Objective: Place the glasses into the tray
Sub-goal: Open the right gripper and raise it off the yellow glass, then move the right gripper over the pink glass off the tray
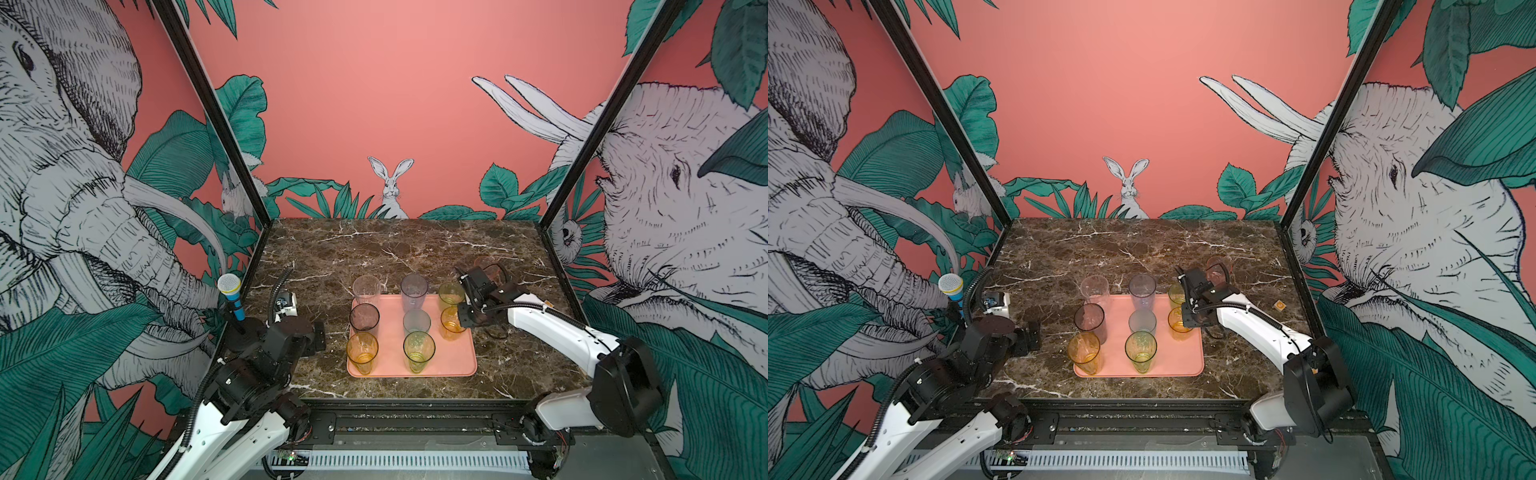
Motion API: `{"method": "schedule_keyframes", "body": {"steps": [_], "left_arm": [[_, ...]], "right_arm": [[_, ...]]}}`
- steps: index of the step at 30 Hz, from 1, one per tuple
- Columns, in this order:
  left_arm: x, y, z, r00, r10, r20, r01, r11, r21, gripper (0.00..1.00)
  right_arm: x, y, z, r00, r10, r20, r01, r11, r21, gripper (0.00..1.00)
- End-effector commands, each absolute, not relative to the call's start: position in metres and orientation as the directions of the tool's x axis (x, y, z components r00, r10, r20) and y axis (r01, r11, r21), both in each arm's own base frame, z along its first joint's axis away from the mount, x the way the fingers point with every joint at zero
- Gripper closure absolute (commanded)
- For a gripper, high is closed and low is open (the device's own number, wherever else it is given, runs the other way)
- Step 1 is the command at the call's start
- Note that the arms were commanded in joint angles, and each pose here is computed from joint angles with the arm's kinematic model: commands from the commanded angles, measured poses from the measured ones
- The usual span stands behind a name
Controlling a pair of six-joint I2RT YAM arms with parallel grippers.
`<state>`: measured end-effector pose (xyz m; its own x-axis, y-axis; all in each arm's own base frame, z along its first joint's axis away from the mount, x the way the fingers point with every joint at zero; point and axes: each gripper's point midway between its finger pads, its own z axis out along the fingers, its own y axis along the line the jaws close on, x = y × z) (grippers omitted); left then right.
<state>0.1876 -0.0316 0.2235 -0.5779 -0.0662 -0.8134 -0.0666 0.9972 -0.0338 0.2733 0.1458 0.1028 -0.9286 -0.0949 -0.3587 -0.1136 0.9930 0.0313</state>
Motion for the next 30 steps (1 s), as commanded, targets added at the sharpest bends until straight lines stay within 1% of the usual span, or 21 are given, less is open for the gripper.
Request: {"method": "schedule_keyframes", "body": {"steps": [1, 6, 9, 14, 17, 20, 24, 30], "left_arm": [[0.187, -0.03, 0.221, -0.578, -0.072, -0.813, -0.077, 0.996, -0.034, 0.01], [0.187, -0.03, 0.221, -0.58, -0.071, -0.812, -0.076, 0.997, -0.033, 0.01], [0.187, -0.03, 0.222, -0.578, -0.07, -0.813, -0.077, 0.997, -0.031, 0.01], [0.188, -0.03, 0.221, -0.581, -0.067, -0.811, -0.076, 0.997, -0.027, 0.01], [0.188, -0.03, 0.221, -0.581, -0.067, -0.811, -0.077, 0.997, -0.027, 0.01], [0.188, -0.03, 0.221, -0.582, -0.063, -0.811, -0.076, 0.997, -0.023, 0.01], [0.188, -0.029, 0.221, -0.584, -0.064, -0.81, -0.08, 0.997, -0.021, 0.01], [0.188, -0.029, 0.221, -0.584, -0.064, -0.809, -0.082, 0.996, -0.019, 0.01]], "right_arm": [[0.275, 0.142, 0.125, -0.915, -0.086, -0.394, -0.107, 0.994, 0.031, 0.65], [0.278, 0.14, 0.145, -0.897, -0.099, -0.431, -0.119, 0.993, 0.019, 0.62], [0.285, 0.133, 0.158, -0.878, -0.087, -0.47, -0.1, 0.995, 0.002, 0.61], [0.301, 0.112, 0.175, -0.844, 0.01, -0.536, -0.009, 0.999, 0.033, 0.6], [0.313, 0.099, 0.181, -0.823, 0.047, -0.566, 0.026, 0.999, 0.045, 0.56], [0.327, 0.089, 0.187, -0.808, 0.064, -0.585, 0.05, 0.998, 0.04, 0.5], [0.347, 0.076, 0.19, -0.799, 0.089, -0.595, 0.09, 0.996, 0.028, 0.49], [0.377, 0.06, 0.189, -0.786, 0.156, -0.599, 0.147, 0.987, 0.064, 0.47]]}}
